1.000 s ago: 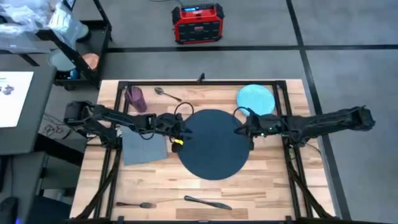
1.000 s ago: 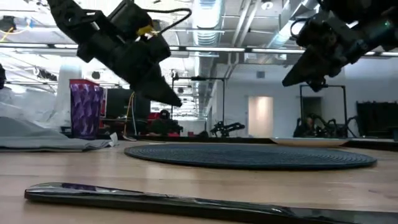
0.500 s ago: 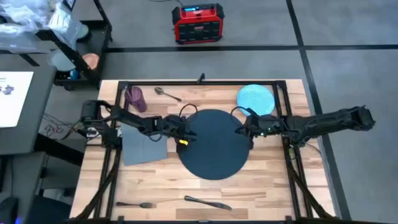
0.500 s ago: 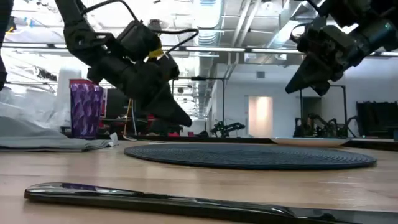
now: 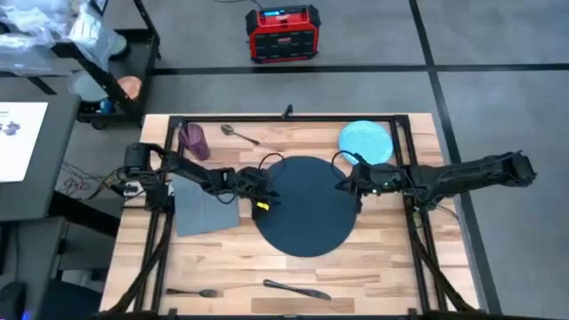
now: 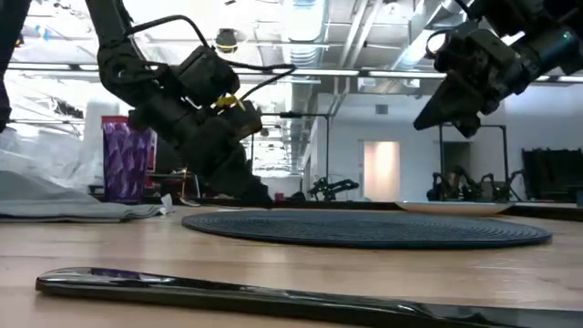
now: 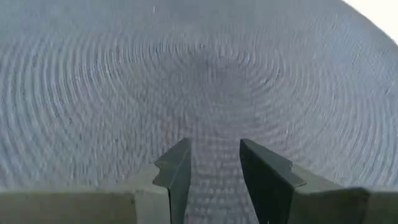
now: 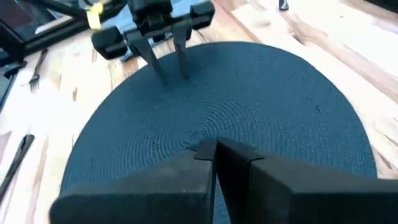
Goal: Set table place
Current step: Adjust the dark blue table mat, then put the blue patterned plate on the dark blue table mat
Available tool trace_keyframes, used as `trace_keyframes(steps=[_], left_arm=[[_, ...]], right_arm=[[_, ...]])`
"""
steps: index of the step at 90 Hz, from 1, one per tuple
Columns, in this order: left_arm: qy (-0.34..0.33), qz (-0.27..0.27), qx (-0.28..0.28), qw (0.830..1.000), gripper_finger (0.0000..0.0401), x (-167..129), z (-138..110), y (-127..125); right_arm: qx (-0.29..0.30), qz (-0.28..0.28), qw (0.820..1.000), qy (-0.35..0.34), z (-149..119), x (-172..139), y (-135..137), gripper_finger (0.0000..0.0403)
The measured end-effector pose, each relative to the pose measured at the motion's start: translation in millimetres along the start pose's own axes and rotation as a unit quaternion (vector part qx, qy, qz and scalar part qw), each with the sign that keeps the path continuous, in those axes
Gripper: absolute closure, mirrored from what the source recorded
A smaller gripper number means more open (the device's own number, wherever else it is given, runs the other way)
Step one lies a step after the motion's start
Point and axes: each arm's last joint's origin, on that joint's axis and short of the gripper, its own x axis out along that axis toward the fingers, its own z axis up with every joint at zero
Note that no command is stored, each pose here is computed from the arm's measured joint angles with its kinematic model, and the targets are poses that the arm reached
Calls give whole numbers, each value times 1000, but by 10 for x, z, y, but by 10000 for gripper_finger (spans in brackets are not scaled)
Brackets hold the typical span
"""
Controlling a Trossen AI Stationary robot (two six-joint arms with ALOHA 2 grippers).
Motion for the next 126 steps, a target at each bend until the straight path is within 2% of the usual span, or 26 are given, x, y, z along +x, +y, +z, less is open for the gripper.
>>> trace_keyframes(steps=[26, 73, 94, 116, 126], left_arm=[[35, 1, -1, 999, 279, -14, -89, 2], [86, -26, -59, 994, 278, -47, -281, -100], [96, -31, -99, 990, 278, -235, -193, -214], [82, 23, -80, 993, 278, -581, -43, -346], [58, 20, -76, 995, 278, -632, 20, -376]], right_arm=[[2, 6, 1000, -14, 28, 0, 11, 403], [2, 5, 1000, -13, 25, 0, 8, 403], [-7, 4, 1000, -12, 25, 0, 7, 403], [-22, 3, 1000, -10, 18, 0, 4, 403], [-28, 4, 1000, -11, 20, 0, 5, 403]])
